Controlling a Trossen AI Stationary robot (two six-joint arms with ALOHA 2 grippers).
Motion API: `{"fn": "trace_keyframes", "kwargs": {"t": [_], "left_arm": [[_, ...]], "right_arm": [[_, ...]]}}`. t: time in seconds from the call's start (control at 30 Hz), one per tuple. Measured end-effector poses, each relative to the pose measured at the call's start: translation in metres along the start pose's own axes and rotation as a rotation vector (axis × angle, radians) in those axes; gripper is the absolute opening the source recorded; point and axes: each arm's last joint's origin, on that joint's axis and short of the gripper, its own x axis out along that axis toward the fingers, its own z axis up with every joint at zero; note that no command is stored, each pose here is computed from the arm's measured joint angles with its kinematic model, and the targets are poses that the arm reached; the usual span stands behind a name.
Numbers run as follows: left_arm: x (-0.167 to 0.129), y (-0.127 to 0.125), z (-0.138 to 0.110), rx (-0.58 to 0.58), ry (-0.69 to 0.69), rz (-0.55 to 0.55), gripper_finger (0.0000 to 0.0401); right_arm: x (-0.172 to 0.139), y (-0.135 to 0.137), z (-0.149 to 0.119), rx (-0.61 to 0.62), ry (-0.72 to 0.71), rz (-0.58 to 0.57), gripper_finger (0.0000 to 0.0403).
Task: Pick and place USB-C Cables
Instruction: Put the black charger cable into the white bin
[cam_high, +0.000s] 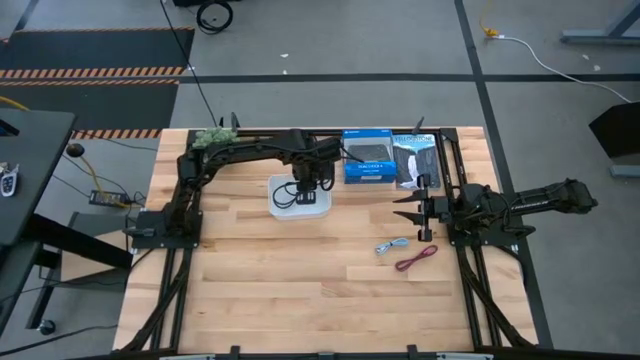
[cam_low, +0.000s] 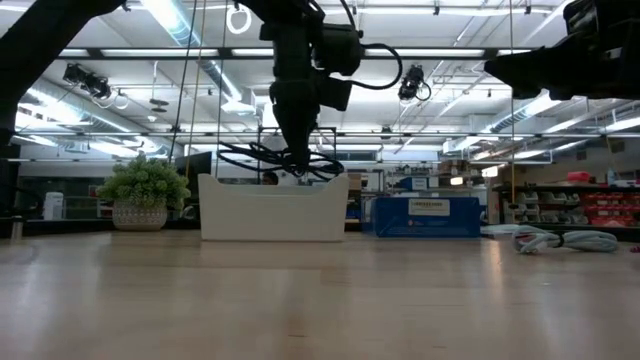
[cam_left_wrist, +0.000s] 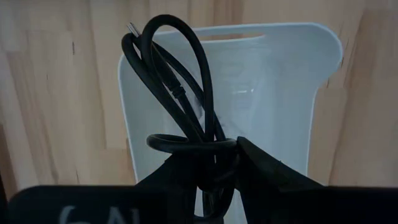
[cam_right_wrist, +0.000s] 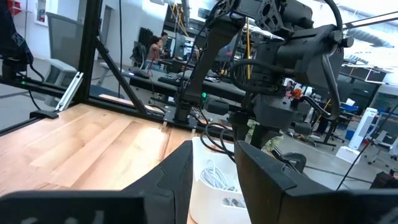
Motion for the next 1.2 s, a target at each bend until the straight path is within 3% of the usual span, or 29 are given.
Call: {"fn": "trace_keyframes", "kwargs": {"t": [0.47, 1.03, 1.2], "left_arm": [[0.035, -0.001, -0.007, -0.038, -0.006, 0.018, 0.0091], [0.081, -0.007, -0.024, -0.005, -0.048, 0.027, 0.0092], [0.081, -0.006, -0.022, -0.006, -0.068, 0.037, 0.0122]], "right_arm": [[0.000, 0.000, 0.000, 0.000, 0.000, 0.000, 0.0128], [0.000, 0.000, 0.000, 0.000, 0.000, 0.000, 0.0128], [0.000, 0.000, 0.000, 0.000, 0.000, 0.000, 0.0128]]}}
